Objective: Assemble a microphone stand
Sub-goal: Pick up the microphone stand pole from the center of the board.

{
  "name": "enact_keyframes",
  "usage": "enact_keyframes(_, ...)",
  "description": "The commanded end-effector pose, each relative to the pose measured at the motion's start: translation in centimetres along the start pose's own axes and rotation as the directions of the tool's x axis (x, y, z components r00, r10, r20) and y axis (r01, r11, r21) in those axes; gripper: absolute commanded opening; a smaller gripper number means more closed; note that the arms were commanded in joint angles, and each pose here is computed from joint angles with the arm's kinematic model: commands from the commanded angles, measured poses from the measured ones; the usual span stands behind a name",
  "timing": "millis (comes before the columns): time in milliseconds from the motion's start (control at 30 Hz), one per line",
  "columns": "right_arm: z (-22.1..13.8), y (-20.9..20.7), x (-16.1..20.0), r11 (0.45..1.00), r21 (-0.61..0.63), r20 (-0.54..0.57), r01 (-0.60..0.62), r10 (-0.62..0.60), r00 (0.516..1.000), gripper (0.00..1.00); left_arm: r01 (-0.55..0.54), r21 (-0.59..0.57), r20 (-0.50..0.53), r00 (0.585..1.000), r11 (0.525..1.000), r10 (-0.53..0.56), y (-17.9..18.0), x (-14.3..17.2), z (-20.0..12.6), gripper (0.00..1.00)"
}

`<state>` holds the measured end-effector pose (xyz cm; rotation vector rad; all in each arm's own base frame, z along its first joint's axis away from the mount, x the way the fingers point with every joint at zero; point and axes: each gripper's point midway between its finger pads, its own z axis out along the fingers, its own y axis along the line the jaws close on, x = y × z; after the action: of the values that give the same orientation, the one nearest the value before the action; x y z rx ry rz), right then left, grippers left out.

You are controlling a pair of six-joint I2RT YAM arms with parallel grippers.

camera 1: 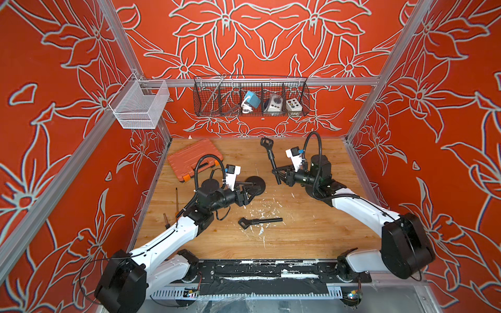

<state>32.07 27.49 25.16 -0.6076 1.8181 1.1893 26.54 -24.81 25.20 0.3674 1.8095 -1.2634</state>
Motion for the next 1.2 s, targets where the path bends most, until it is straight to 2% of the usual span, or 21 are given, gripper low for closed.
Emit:
enact_keyframes(0,-1.3,2.9,-3.3,0.995,-0.102,0.111,-0.009,0.02,0.994,0.03,-0.083,0.092,0.004,0.997,0.992,0.083,-2.3,-1.1,1.0,0.65)
enact_keyframes(300,-2.5,5.6,-5.0,0.975,-0.22,0.17,0.012,0.027,0.985,0.04,-0.096,0.163,-0.036,0.994,0.982,0.103,-4.1,-2.2,3.6,0.58)
enact_keyframes(467,-2.9,6.2,-5.4,0.964,-0.265,0.197,0.011,0.043,0.979,0.05,-0.066,0.168,-0.056,0.996,0.984,0.076,-4.3,-2.5,5.2,0.52)
enact_keyframes(667,-3.2,6.9,-5.6,0.949,-0.316,0.214,0.017,0.054,0.975,0.05,-0.091,0.153,-0.05,0.994,0.984,0.1,-4.8,-3.0,6.0,0.48)
enact_keyframes(1167,-4.1,7.8,-5.7,0.934,-0.357,0.239,0.021,0.069,0.969,0.05,-0.074,0.162,-0.077,0.993,0.984,0.087,-5.0,-3.4,8.1,0.38)
